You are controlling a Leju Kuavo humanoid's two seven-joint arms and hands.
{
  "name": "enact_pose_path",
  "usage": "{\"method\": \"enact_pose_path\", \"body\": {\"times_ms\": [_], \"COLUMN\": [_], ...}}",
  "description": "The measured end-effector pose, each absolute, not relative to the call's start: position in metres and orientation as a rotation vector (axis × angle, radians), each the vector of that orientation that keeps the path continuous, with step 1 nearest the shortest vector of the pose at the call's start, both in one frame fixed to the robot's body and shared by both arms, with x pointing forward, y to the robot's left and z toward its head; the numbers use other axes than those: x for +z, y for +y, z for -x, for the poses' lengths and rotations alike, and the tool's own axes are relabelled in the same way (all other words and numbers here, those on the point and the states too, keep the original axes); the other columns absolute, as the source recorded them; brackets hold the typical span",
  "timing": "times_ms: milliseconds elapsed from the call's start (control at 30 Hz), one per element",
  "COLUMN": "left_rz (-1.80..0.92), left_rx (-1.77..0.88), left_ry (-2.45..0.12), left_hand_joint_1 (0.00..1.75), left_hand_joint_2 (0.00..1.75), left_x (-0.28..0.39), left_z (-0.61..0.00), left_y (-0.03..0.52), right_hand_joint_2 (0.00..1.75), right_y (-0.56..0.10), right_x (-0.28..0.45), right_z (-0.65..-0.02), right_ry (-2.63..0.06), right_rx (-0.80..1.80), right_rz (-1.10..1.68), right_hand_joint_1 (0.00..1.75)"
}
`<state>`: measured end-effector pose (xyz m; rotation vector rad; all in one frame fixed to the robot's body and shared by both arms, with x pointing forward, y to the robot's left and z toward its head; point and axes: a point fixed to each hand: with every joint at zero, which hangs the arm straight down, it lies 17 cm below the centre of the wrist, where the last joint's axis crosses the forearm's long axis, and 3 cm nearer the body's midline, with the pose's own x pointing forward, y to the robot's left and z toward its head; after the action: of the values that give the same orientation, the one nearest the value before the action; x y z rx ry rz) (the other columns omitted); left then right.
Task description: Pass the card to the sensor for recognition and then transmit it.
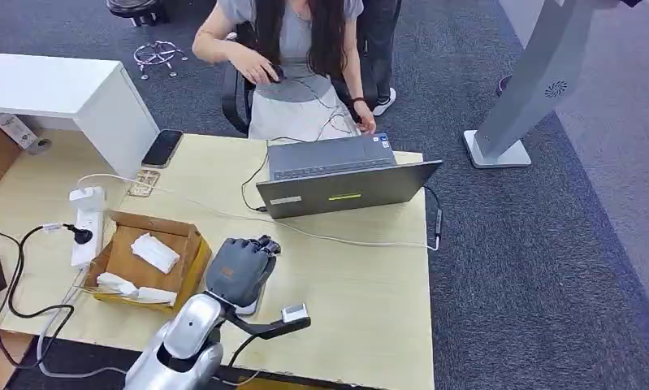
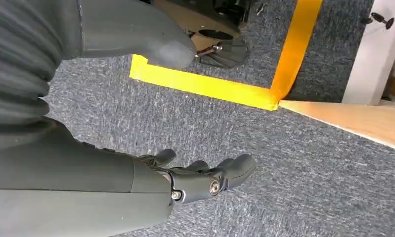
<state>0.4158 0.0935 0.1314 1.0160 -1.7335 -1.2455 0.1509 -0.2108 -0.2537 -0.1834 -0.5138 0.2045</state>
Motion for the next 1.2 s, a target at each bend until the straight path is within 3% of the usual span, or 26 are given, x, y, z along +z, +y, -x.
{"method": "enact_pose_path", "body": {"times_ms": [1200], "left_rz": [-1.044], "left_rx": [-1.162], "left_ry": [-1.559], "left_hand_joint_1": [1.75], "left_hand_joint_2": [1.75], "left_x": [0.081], "left_z": [-0.406], "left_y": [0.135], "right_hand_joint_2": [1.75], "right_y": [-0.217], "right_x": [-0.257], "right_z": [-0.144], "right_ry": [-0.483], "right_rx": [0.239], "right_rz": [0.206], "right_hand_joint_1": [0.00]}}
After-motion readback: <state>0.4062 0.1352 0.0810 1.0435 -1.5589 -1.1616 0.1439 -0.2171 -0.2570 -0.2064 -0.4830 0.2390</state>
